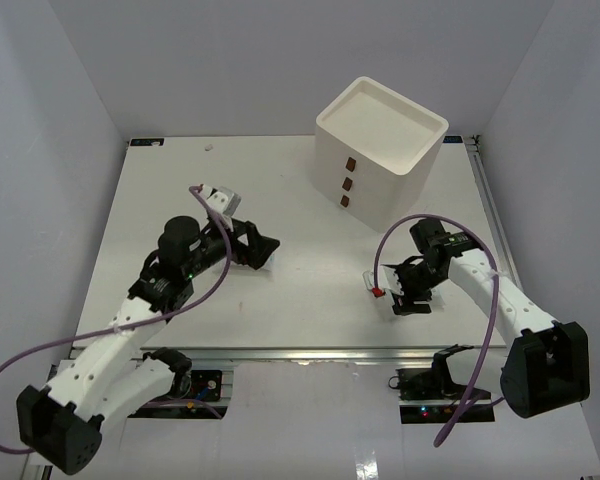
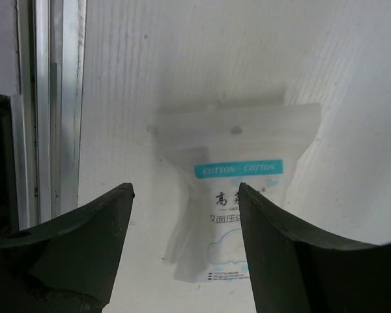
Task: Organize the makeup
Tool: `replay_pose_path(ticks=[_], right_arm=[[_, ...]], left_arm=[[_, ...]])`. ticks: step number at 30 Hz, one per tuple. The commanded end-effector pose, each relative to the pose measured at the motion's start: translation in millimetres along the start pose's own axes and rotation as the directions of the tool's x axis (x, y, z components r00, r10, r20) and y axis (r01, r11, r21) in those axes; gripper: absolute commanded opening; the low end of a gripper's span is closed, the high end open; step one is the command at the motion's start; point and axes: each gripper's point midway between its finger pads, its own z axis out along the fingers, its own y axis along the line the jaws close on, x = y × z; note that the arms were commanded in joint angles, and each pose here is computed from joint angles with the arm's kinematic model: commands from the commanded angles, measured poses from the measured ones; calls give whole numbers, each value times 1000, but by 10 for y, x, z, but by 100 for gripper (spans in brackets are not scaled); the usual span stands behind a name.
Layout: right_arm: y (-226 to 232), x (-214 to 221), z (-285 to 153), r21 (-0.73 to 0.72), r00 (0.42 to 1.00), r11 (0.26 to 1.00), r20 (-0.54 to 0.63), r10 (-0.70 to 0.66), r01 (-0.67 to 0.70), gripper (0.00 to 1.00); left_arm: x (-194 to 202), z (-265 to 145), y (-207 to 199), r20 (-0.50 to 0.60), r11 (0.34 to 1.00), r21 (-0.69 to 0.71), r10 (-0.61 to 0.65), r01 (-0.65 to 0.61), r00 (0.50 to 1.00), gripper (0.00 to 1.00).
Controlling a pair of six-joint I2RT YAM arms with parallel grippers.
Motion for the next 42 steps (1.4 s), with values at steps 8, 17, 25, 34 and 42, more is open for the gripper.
replay_pose_path(ticks=[8,17,25,34,42], right_arm=[[-452,582,155,220,980,973,-162,112,-75,55],[-510,666,239,280,975,954,-162,156,-106,21],[-638,-168,-228,318,989,943,139,55,-97,8],[-1142,-1378,-1245,392,844,908,529,-89,-149,8],[-2331,-1581,-2411,586,750,617,661,11,-525,8]], left_arm=[[81,-314,143,23,993,-105,50,-47,998,98],[57,-335,131,37,994,-103,50,-46,998,98],[76,-319,124,32,995,-97,42,-38,999,98],[157,-258,151,2,995,-103,16,-16,1000,98],[230,-217,207,-26,992,-127,-3,-1,1000,98]])
